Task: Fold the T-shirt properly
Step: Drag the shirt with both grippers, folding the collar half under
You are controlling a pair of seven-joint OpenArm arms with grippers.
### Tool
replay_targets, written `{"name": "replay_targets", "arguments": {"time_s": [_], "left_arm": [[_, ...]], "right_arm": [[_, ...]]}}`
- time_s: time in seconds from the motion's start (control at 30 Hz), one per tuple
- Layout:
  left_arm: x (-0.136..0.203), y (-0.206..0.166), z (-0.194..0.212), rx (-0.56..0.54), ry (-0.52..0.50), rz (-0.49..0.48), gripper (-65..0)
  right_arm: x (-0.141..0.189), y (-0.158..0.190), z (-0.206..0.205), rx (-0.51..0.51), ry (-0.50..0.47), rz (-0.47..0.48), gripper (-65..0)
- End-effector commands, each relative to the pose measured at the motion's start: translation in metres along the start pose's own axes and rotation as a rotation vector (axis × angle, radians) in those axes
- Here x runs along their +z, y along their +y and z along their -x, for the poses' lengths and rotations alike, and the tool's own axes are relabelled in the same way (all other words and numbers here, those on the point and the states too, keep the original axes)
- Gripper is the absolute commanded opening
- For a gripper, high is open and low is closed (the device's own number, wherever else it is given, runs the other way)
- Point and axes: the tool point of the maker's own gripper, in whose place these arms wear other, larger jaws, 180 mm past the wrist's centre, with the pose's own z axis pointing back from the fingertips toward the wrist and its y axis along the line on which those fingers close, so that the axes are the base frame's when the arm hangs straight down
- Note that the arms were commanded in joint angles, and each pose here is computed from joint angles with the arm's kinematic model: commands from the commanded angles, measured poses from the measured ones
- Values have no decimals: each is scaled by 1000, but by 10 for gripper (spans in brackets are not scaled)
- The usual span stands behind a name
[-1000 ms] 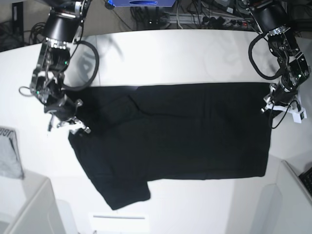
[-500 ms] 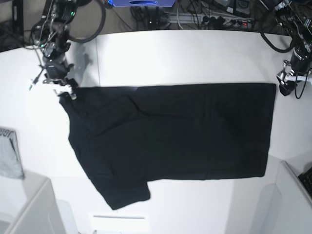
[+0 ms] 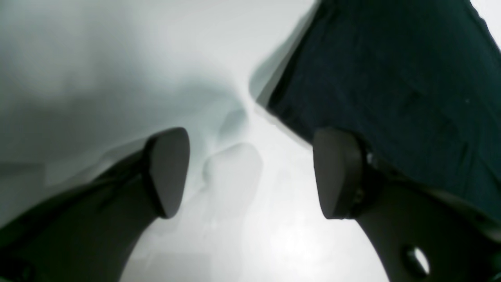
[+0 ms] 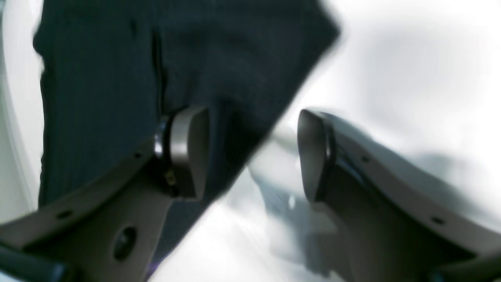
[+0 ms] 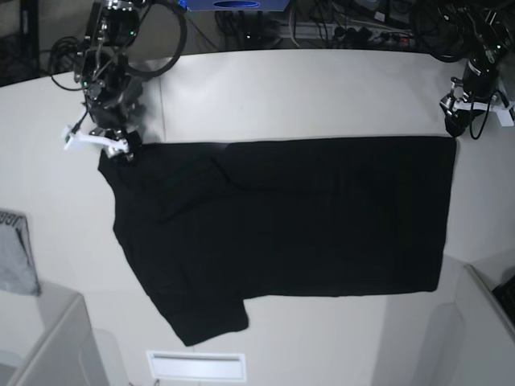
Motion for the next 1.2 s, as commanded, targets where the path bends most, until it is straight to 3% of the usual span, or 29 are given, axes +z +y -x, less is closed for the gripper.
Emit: {"name": "replay_targets", "arguments": {"time_s": [0.0, 0.23, 0.53, 0.83, 0.93, 1.03, 1.17], "left_arm": [[3, -3, -17, -23, -49, 14, -171], [-4, -10, -24, -6, -66, 30, -171], [-40, -30, -3, 54, 11, 88, -171], [-54, -38, -13, -28, -2, 36, -179], [-55, -41, -14, -23, -5, 42, -290], [-59, -40, -9, -7, 10, 41, -476], [-66, -33, 3, 20, 49, 30, -650]], "right_arm": [[-2, -4, -3, -6, -1, 14, -309], [-12, -12, -4, -9, 8, 38, -314], [-12, -16, 0, -13, 16, 48, -315], [-12, -19, -2, -14, 12, 55, -315], [-12, -20, -2, -15, 14, 57, -317], [-16, -26, 5, -21, 34, 73, -332], [-21, -28, 12, -17, 55, 69, -518]]}}
